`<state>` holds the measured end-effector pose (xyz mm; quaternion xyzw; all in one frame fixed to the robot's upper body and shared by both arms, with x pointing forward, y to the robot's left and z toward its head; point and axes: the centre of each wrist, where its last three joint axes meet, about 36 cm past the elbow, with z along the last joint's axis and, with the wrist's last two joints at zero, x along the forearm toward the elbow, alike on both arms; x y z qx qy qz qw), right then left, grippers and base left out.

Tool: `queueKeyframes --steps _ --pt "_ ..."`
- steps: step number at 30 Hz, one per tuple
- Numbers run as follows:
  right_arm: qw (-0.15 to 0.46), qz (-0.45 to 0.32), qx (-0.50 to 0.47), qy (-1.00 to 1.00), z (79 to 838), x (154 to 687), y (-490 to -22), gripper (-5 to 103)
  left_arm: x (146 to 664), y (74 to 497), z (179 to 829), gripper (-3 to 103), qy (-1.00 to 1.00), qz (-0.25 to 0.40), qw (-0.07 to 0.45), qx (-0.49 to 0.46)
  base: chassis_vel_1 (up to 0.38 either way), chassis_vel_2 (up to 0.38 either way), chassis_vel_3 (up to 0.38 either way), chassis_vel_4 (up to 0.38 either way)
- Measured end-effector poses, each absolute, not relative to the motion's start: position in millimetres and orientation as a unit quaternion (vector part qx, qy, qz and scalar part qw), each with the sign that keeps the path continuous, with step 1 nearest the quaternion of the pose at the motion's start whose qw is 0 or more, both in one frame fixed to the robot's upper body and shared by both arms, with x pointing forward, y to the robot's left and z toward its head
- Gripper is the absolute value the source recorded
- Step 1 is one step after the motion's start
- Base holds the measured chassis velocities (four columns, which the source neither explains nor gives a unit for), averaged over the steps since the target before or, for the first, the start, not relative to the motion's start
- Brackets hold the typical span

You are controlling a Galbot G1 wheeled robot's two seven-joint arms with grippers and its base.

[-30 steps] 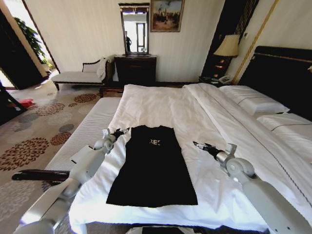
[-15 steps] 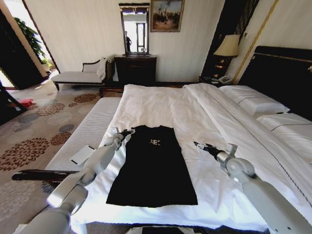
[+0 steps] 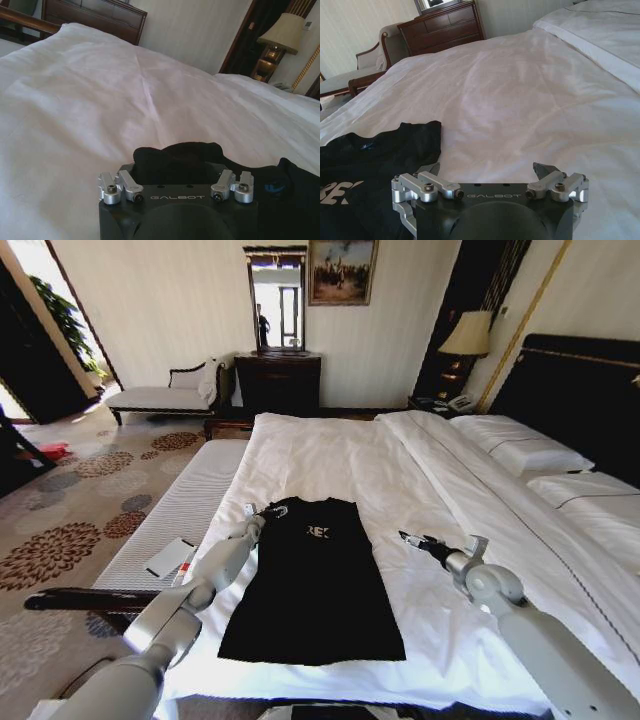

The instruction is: Fold the clothes on the bed.

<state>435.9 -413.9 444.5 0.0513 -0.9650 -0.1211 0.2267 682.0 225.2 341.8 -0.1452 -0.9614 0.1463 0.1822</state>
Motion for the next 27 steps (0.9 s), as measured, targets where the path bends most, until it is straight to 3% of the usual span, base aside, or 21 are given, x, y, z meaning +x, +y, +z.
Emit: queueKeyframes --steps 3,5,8,11,12,14,18,27 --pt "0.227 -0.121 0.052 -0.965 444 436 -414 100 680 225 338 59 -0.963 0.147 0.18 -0.137 0.0 0.0 0.0 0.0" --pt "0.227 -0.121 0.053 -0.965 444 437 -414 100 680 225 338 59 -0.963 0.147 0.18 -0.136 0.0 0.0 0.0 0.0" --pt "0.225 -0.121 0.053 -0.965 445 439 -413 100 678 225 338 43 -0.964 0.147 0.177 -0.134 0.0 0.0 0.0 0.0" --pt "0.224 -0.121 0.054 -0.965 445 441 -413 100 677 225 339 37 -0.964 0.146 0.175 -0.135 0.0 0.0 0.0 0.0" --pt "0.224 -0.121 0.055 -0.966 446 442 -413 100 677 225 340 26 -0.965 0.145 0.174 -0.135 0.0 0.0 0.0 0.0" --pt "0.223 -0.121 0.057 -0.966 447 444 -412 100 676 225 340 26 -0.965 0.144 0.173 -0.135 0.0 0.0 0.0 0.0" --pt "0.221 -0.119 0.063 -0.966 449 451 -410 100 672 227 341 5 -0.966 0.142 0.17 -0.135 0.0 0.0 0.0 0.0" --pt "0.226 -0.093 0.102 -0.964 434 488 -399 100 666 222 337 1 -0.966 0.138 0.171 -0.137 0.0 0.0 0.0 0.0"
